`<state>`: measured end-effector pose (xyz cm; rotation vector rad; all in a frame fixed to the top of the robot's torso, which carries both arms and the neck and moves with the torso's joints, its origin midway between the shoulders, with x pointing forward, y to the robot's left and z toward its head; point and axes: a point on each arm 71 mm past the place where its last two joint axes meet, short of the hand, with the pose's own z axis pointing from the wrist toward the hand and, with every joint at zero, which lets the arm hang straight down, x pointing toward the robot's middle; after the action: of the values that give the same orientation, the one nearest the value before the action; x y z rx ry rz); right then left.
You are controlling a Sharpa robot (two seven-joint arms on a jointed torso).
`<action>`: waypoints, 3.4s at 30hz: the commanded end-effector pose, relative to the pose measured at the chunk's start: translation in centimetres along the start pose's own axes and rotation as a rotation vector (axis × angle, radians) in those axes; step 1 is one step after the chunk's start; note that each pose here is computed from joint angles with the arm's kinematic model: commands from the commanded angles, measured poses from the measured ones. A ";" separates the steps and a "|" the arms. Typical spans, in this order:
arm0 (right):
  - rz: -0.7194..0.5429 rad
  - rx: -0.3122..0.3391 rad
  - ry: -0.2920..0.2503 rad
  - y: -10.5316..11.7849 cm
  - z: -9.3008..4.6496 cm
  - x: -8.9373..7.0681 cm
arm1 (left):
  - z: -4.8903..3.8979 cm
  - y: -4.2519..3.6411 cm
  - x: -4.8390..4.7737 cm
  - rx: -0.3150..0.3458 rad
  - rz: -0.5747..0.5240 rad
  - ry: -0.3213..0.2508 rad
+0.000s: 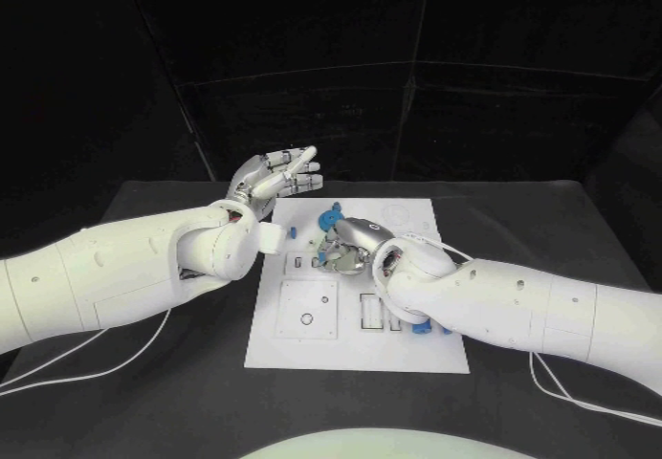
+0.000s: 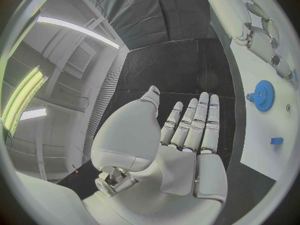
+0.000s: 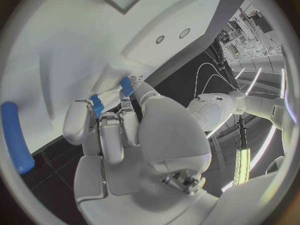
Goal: Assemble the parts on the task board
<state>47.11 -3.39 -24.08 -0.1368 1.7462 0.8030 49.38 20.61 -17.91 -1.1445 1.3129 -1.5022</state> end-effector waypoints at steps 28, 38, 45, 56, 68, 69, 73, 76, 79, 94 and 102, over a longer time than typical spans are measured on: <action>-0.067 0.030 0.069 -0.3 -0.1 0.6 | 0.08 -0.19 0.11 0.012 0.001 0.011; -0.067 0.033 0.064 -0.2 0.0 0.6 | 0.07 -0.19 0.10 0.011 0.001 0.012; -0.067 0.035 0.061 -0.2 0.0 0.6 | 0.06 -0.19 0.11 0.010 0.000 0.013; -0.061 0.038 0.040 -0.1 0.1 0.5 | 0.06 -0.18 0.12 0.008 -0.001 0.016; -0.037 0.003 -0.035 0.3 -0.2 0.0 | 0.06 -0.18 0.09 0.008 -0.002 0.016; -0.034 -0.007 -0.048 0.4 -0.2 -0.1 | 0.06 -0.17 0.08 0.007 -0.001 0.016; -0.018 -0.075 -0.114 0.7 -0.9 -0.6 | 0.08 -0.15 -0.13 0.005 0.001 0.010; 0.011 -0.162 -0.142 0.9 -1.8 -1.1 | 0.11 -0.12 -0.49 0.000 0.018 0.007; 0.033 -0.219 -0.137 0.9 -2.5 -1.4 | 0.16 -0.07 -0.77 -0.005 0.033 0.010; 0.338 -0.260 -0.054 -2.8 -7.5 -7.9 | 0.63 0.00 -2.70 -0.182 0.387 0.182; 0.447 -0.135 -0.138 -7.2 -9.4 -12.7 | 0.98 0.33 -2.26 -0.474 0.788 0.353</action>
<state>47.05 -17.97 -15.08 0.1200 1.5841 1.1418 51.33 22.35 -17.11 -0.6811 1.8717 -1.1150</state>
